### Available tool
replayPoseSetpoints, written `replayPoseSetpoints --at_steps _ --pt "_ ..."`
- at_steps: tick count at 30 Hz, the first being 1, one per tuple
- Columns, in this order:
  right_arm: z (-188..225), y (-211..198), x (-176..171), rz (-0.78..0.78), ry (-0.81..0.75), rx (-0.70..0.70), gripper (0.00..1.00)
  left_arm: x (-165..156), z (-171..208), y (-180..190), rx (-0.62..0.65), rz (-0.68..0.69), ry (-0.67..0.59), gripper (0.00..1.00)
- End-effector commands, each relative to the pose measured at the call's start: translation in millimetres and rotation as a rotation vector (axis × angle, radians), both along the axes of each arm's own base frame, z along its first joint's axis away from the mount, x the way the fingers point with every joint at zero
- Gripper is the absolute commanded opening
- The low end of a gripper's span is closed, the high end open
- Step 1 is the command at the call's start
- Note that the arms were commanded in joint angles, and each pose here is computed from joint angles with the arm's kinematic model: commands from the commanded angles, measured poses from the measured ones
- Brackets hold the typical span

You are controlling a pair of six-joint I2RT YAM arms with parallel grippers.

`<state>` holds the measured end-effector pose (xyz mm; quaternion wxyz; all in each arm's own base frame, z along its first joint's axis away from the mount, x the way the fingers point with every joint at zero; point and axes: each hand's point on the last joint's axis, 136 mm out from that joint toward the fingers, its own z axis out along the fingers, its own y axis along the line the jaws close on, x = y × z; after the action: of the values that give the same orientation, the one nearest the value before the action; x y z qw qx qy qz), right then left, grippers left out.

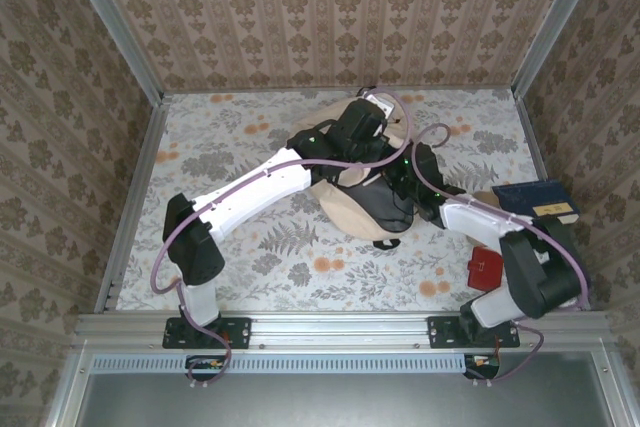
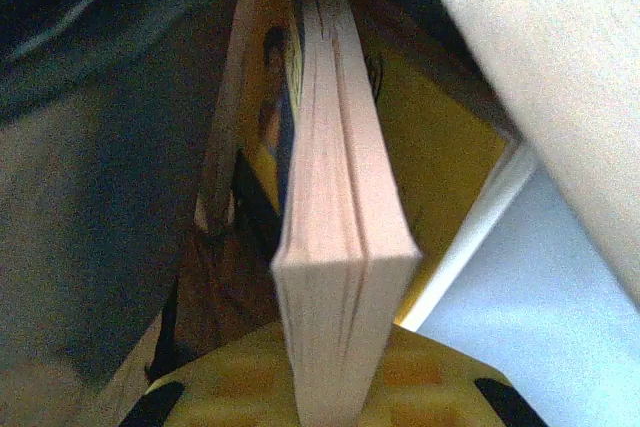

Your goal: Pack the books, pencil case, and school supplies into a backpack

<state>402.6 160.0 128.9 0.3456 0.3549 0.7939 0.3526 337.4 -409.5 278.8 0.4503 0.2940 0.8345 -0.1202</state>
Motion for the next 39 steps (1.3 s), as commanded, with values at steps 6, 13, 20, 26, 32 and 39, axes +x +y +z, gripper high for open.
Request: replayPoseSetpoints --at_steps 6,13,20,26,32,39 --pt "-9.9 23.6 56.0 -0.054 -0.015 0.066 0.06 3.5 40.8 8.1 -0.128 0.028 -0.036 0.00" --pt "-30.2 33.3 58.9 -0.036 0.051 0.070 0.40 9.8 35.9 13.7 -0.134 0.047 -0.012 0.00" --pt "-12.7 21.2 32.2 -0.014 0.066 0.026 0.71 15.8 28.8 19.5 -0.129 0.066 0.013 0.00" --pt "-6.4 21.2 0.0 0.051 0.096 0.055 0.72 25.1 21.6 31.1 -0.136 0.107 0.051 0.00" --pt "-2.2 17.7 -38.9 0.092 0.103 0.083 0.59 34.9 5.4 35.0 -0.113 0.150 0.080 0.00" --pt "32.2 9.0 -68.6 0.160 0.044 0.037 0.49 47.6 -1.0 55.5 -0.105 0.223 0.080 0.00"
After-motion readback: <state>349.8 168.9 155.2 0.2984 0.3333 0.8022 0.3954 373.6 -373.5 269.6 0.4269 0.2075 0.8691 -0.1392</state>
